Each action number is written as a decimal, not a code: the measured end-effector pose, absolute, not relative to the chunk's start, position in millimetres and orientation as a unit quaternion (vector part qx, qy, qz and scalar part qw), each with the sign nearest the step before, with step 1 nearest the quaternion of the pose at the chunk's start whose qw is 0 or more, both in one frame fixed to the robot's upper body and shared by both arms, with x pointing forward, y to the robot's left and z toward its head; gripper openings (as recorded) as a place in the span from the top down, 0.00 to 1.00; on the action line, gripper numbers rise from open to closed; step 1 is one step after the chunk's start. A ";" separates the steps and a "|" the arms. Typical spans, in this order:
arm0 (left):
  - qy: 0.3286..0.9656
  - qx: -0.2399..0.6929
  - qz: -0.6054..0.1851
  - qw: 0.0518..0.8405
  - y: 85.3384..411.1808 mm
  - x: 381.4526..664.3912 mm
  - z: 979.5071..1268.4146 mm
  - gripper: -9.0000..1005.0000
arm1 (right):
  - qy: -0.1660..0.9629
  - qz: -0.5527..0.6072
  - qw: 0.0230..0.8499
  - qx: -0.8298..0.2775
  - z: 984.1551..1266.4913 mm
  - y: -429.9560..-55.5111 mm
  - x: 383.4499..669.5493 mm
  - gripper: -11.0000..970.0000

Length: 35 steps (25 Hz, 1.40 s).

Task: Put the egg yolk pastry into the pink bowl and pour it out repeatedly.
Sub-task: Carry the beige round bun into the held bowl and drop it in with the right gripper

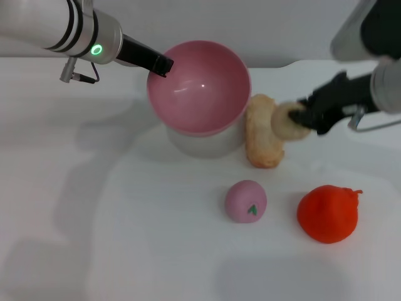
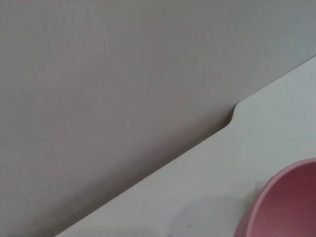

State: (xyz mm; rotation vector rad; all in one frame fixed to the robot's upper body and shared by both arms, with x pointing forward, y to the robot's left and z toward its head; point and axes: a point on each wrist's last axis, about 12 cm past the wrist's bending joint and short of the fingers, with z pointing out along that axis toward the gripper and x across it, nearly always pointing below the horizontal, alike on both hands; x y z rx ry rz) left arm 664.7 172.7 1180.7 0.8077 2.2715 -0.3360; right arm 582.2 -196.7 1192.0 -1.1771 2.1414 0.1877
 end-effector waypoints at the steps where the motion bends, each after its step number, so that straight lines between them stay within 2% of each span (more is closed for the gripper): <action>1: 0.876 0.311 -0.130 0.346 173.0 664.4 1180.2 0.95 | 0.817 0.073 0.350 -0.453 1201.3 -194.8 579.2 0.79; 5: 0.878 0.311 -0.130 0.340 174.6 662.9 1177.7 0.95 | 0.788 0.098 0.395 -0.463 1232.4 -182.9 567.0 0.82; 10: 0.879 0.312 -0.131 0.335 174.3 661.0 1174.9 0.95 | 0.761 0.124 0.416 -0.481 1250.0 -170.1 560.5 0.86; 15: 0.879 0.327 -0.131 0.322 167.8 656.5 1170.9 0.95 | 0.755 0.125 0.425 -0.484 1241.9 -158.2 569.7 0.90; 23: 0.875 0.339 -0.131 0.320 161.3 654.8 1170.8 0.95 | 0.758 0.118 0.438 -0.468 1226.7 -153.4 584.9 0.90; 28: 0.872 0.346 -0.131 0.320 156.3 654.6 1172.1 0.95 | 0.759 0.116 0.442 -0.463 1225.0 -155.4 586.9 0.78; 35: 0.857 0.372 -0.112 0.338 146.6 653.0 1168.5 0.95 | 0.769 0.130 0.492 -0.386 1224.4 -182.2 593.1 0.52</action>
